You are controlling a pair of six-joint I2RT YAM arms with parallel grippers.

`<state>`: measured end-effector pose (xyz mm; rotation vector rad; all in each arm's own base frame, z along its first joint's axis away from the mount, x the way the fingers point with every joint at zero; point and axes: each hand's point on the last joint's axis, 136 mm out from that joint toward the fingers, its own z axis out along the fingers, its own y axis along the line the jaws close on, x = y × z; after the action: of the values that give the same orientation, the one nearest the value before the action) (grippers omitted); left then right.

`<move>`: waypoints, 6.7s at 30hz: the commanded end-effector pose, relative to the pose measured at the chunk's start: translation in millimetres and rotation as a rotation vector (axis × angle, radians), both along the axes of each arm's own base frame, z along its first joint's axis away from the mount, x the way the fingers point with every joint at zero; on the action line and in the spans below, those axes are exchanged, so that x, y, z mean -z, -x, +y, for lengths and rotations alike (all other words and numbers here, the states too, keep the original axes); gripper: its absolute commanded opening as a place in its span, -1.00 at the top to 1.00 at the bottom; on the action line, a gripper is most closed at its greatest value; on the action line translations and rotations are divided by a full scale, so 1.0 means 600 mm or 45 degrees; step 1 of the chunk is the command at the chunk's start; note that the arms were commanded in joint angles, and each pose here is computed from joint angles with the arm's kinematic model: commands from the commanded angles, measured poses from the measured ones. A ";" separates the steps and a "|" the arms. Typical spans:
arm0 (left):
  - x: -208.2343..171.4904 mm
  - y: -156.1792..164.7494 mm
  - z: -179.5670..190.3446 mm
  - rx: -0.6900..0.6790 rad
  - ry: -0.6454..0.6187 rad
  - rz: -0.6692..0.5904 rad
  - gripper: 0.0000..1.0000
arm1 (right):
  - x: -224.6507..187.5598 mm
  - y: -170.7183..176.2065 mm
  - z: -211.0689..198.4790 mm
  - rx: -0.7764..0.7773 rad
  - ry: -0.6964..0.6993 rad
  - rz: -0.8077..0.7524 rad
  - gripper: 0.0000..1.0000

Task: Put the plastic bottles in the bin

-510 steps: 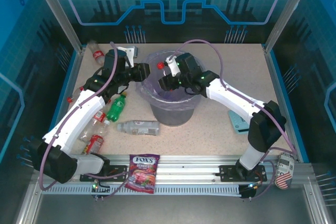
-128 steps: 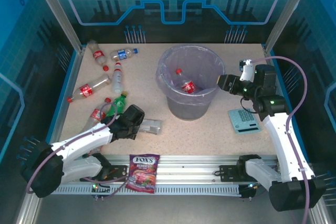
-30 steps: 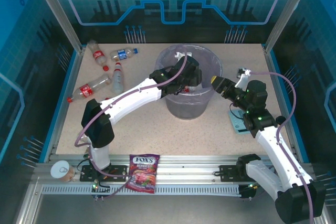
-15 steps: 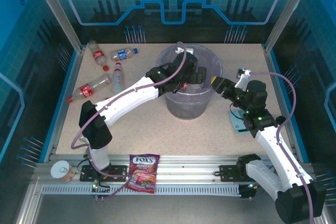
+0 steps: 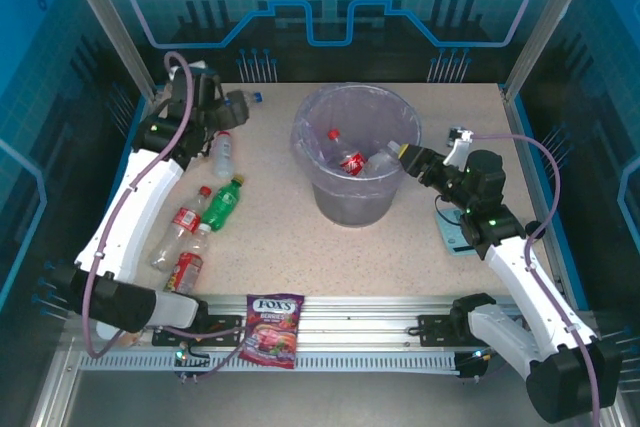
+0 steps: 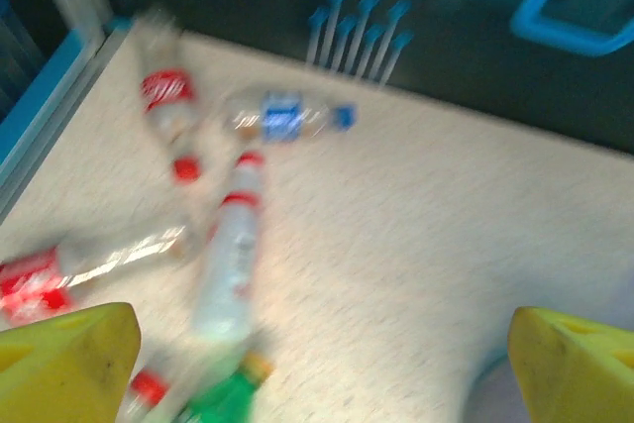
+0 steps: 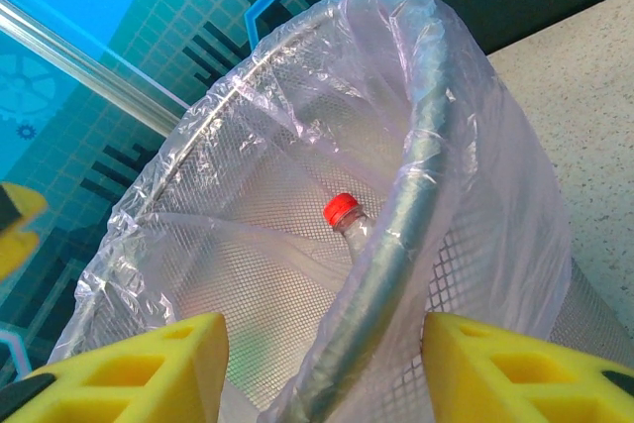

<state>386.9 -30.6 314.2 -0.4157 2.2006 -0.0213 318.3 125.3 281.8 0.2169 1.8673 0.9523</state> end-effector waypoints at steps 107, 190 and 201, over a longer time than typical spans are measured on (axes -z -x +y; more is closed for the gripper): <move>-0.250 0.050 -0.248 0.615 0.143 -0.389 -0.01 | -0.026 0.012 0.031 -0.064 0.103 -0.037 -0.13; -0.014 0.030 -0.140 0.500 0.463 0.245 -0.89 | -0.032 0.015 0.031 -0.092 0.165 -0.071 -0.18; 0.020 0.027 -0.030 0.287 0.346 0.249 -0.91 | -0.028 0.012 0.040 -0.126 0.150 -0.064 -0.18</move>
<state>369.8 -80.2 310.5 -0.2879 2.4131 -0.5717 312.8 144.7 280.0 0.0720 1.9436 0.8834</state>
